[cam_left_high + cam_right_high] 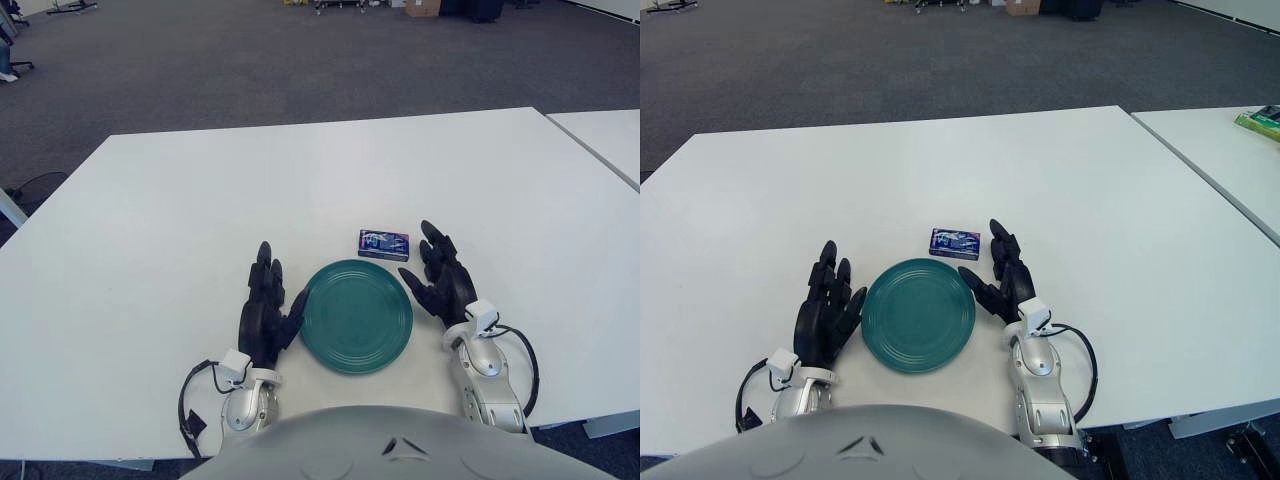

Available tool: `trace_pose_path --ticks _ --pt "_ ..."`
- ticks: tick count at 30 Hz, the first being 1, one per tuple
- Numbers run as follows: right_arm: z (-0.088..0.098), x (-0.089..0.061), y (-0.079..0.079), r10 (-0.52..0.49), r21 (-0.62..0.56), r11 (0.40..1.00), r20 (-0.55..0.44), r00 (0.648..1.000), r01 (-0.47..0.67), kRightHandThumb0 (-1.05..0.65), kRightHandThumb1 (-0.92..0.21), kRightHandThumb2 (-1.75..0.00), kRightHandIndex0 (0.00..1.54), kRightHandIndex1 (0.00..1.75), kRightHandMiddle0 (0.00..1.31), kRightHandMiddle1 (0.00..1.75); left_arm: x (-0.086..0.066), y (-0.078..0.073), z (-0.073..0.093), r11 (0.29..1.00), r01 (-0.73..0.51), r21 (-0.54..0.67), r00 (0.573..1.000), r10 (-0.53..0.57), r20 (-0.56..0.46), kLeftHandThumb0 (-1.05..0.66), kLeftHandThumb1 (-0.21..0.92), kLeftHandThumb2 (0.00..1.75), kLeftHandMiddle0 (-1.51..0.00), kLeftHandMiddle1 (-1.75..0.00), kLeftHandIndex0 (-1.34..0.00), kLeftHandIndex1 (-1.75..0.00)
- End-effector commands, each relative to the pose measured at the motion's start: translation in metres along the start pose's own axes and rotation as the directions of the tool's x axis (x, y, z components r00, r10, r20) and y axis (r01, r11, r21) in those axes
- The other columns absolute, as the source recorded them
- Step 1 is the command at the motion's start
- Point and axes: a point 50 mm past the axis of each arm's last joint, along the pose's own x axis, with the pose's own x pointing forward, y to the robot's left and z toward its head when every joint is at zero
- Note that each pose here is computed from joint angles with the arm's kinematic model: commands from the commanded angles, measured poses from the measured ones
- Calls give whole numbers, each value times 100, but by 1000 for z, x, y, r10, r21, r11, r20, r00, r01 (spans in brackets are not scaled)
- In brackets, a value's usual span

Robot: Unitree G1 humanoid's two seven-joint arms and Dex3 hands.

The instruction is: Put the gum into the plate.

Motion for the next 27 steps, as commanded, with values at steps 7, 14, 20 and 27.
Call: trace_pose_path --ticks 7,14,20,27 --pt "53 40 -28 15 -345 938 170 985 46 -79 -92 -14 23 3 0 47 0 -1 -13 1000 -18 19 997 20 -81 -88 92 21 0 0 0 0" --pt "93 71 -19 154 -699 706 308 939 114 -92 -92 -26 27 3 0 63 1 -1 -15 1000 -16 23 997 18 -71 -88 92 25 0 0 0 0" --pt "111 75 2 286 -830 534 357 889 161 -96 -92 -34 28 2 0 70 4 1 -19 999 -25 31 998 27 -60 -89 92 32 0 0 -1 -1" --pt "117 82 22 413 -929 336 293 862 155 -92 -92 -37 28 1 0 82 5 1 -22 1000 1 28 999 0 -39 -92 92 42 0 0 -3 -2"
